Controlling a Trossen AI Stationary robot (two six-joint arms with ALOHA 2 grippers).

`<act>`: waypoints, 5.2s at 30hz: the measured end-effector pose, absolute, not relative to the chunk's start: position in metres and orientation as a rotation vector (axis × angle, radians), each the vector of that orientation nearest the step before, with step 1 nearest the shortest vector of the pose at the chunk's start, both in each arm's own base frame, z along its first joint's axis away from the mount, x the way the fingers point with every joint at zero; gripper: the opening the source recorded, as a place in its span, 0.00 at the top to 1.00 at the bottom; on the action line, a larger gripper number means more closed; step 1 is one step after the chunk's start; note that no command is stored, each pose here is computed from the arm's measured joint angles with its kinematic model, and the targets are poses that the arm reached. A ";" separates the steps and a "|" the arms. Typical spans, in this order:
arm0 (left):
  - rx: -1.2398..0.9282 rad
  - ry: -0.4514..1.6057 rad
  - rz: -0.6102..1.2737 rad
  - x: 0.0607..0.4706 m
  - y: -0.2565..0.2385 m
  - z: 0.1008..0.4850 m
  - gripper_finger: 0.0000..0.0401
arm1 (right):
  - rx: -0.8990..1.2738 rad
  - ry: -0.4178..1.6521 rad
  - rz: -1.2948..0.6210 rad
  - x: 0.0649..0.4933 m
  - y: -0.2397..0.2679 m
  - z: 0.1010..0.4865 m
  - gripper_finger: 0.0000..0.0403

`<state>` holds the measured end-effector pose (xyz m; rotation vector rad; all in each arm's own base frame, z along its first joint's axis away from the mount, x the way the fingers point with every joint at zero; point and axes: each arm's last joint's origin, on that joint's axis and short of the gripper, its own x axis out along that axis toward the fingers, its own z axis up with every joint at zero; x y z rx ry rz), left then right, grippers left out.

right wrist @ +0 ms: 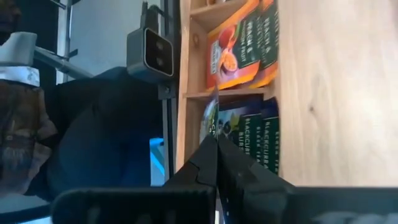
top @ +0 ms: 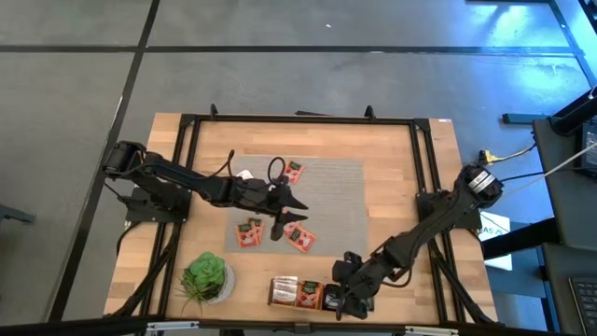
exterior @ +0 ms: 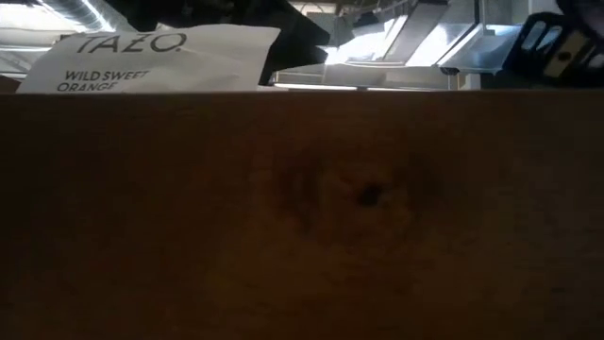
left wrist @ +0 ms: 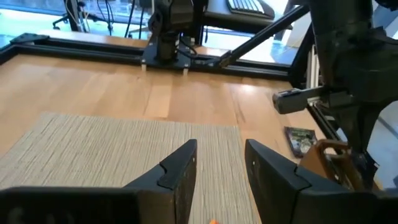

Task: Pick & Place Tea
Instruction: Put the black tea bag into the right section of the wooden organizer

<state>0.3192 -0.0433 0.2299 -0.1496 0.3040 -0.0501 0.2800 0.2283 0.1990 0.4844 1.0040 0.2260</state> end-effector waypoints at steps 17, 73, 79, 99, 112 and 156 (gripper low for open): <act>-0.145 0.337 -0.046 0.318 -0.043 0.227 0.67 | 0.442 1.041 0.238 0.283 0.232 0.183 0.98; -0.160 0.309 0.014 0.318 -0.046 0.229 0.68 | 0.188 1.146 0.230 0.195 0.238 0.118 0.70; -0.165 0.312 -0.014 0.325 -0.047 0.218 0.68 | 0.174 1.133 0.092 0.198 0.217 0.108 0.70; -0.211 0.538 -0.318 0.411 -0.052 0.144 0.68 | 0.048 1.006 -0.241 0.239 0.158 0.104 0.70; -0.177 0.612 -0.305 0.415 -0.052 0.133 0.68 | -0.024 0.893 -0.308 0.264 0.132 0.107 0.70; -0.020 0.819 -0.051 0.401 -0.037 0.106 0.68 | 0.663 0.926 -0.420 0.260 0.088 0.135 0.33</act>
